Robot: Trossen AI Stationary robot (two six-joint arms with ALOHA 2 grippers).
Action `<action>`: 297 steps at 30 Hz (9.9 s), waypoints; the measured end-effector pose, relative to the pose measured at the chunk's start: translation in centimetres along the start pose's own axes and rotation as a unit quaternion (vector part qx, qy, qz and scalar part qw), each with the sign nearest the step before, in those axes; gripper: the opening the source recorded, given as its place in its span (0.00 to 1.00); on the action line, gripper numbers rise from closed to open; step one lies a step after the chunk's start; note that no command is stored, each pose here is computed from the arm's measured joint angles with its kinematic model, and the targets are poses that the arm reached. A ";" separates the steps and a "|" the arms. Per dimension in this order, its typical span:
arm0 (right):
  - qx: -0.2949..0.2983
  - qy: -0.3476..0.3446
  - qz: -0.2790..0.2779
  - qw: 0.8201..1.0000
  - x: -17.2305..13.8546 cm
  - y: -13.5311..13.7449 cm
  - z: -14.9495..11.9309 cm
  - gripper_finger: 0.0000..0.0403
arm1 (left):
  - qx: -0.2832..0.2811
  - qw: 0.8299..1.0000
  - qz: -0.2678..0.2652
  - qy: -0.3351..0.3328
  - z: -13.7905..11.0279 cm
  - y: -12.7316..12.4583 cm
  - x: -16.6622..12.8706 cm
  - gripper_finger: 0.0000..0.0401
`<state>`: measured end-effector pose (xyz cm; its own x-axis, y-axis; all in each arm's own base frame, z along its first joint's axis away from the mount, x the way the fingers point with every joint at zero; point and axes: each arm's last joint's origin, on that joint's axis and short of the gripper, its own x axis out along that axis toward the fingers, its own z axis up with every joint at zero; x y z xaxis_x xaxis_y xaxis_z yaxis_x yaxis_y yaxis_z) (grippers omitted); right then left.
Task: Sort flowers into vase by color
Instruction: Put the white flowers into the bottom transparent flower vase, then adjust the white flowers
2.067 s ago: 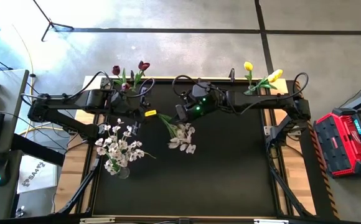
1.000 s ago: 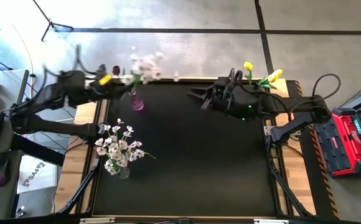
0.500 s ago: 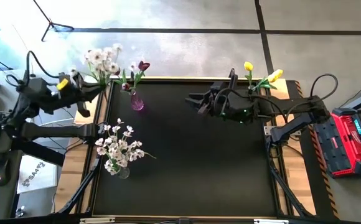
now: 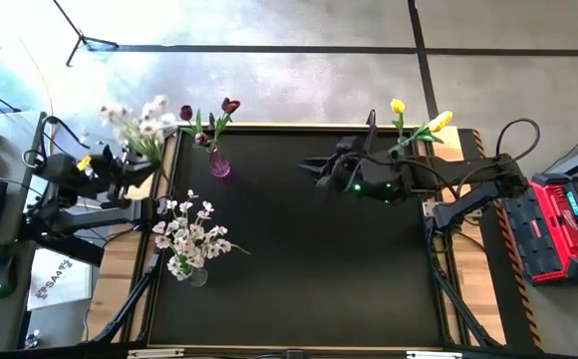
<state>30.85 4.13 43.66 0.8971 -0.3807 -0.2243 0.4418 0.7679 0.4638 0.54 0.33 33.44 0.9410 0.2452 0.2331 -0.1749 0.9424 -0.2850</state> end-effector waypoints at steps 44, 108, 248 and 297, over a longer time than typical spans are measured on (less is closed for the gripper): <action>0.120 0.067 -0.127 0.982 -2.6 -0.3 -4.1 0.33 | -0.104 0.913 -0.385 0.084 -8.0 -0.4 3.1 0.00; 0.128 0.101 -0.187 0.969 -0.7 -3.6 -2.8 0.33 | -0.090 0.838 -0.532 0.077 -12.7 -1.0 2.9 0.01; 0.083 0.182 -0.036 0.979 2.2 -1.0 -4.4 0.33 | -0.196 0.875 -0.380 0.226 -3.7 -2.6 3.0 0.93; 0.040 0.222 0.007 0.974 2.1 -0.8 -4.6 0.33 | -0.233 0.789 -0.405 0.398 -2.3 -4.7 5.7 0.89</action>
<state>32.43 5.11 38.87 0.8235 -0.0966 -0.5590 0.4444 0.7223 0.5299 7.33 -3.18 33.99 0.6051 -0.7909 -0.0912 0.5289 0.4849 -0.6966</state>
